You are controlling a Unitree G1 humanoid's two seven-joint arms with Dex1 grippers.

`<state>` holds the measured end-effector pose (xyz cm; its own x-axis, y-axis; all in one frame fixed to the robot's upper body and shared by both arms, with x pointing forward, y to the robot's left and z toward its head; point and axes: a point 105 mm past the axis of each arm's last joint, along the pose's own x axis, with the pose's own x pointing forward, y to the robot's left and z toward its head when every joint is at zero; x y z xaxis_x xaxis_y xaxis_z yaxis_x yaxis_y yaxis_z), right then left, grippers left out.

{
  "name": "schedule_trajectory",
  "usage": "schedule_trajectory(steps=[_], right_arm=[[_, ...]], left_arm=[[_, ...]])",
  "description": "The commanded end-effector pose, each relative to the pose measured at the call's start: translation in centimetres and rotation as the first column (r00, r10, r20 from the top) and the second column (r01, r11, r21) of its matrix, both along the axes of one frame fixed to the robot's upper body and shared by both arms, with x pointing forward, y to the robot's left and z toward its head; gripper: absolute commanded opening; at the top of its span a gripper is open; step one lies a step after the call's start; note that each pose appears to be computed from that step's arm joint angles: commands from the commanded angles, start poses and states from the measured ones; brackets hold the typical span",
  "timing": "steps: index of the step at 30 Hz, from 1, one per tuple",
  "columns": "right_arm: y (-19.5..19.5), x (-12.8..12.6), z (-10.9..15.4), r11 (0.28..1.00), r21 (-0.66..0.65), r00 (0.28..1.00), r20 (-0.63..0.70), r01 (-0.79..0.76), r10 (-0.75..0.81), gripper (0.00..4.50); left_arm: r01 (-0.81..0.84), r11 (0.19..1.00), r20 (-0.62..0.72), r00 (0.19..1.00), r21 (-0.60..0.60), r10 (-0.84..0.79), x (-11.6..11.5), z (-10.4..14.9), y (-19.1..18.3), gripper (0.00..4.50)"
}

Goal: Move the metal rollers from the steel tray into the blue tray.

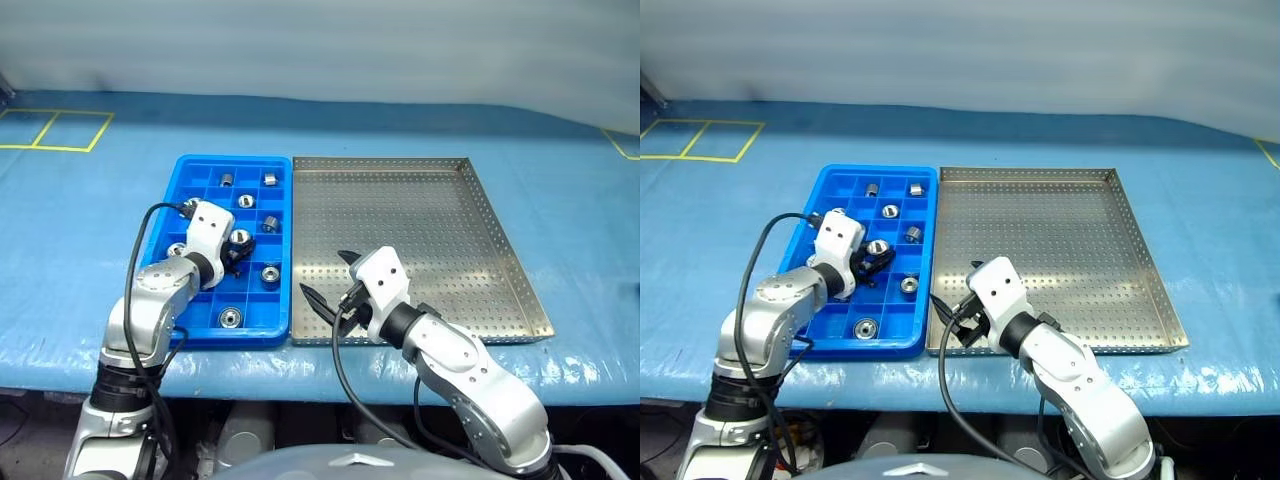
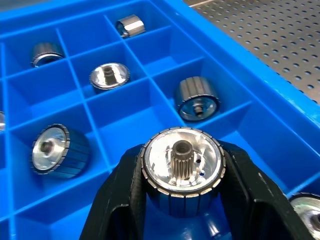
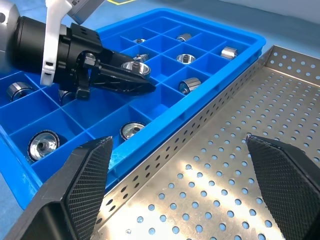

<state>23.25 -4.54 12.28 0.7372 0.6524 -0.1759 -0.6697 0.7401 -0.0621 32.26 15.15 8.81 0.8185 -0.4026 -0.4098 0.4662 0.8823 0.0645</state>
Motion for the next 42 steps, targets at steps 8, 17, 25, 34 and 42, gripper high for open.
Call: schedule_trajectory(steps=[8,17,25,34,42], right_arm=[[-0.3,-0.5,0.8,0.999,0.031,0.999,0.029,0.043,-0.044,4.50],[-0.2,-0.4,0.9,0.999,0.030,0.999,0.032,0.037,-0.038,4.50],[-0.7,-0.4,0.9,0.999,0.019,0.998,0.033,0.048,-0.048,4.50],[-3.7,-0.5,0.7,0.987,-0.014,0.987,0.036,0.159,-0.158,4.50],[-4.1,-0.8,0.5,0.984,-0.022,0.984,0.028,0.176,-0.175,4.50]], left_arm=[[-0.067,0.997,0.008,0.998,0.024,0.067,0.5,0.6,1.5,1.70],[-0.062,0.998,0.015,0.998,-0.011,0.062,0.4,1.0,1.6,2.98],[0.113,0.974,0.166,0.983,-0.194,-0.081,0.0,4.7,-0.4,4.46],[0.318,0.925,0.194,0.940,-0.207,-0.280,-1.5,4.7,-3.2,4.46],[0.323,0.925,0.171,0.941,-0.201,-0.292,-1.4,4.2,-3.5,4.46]])
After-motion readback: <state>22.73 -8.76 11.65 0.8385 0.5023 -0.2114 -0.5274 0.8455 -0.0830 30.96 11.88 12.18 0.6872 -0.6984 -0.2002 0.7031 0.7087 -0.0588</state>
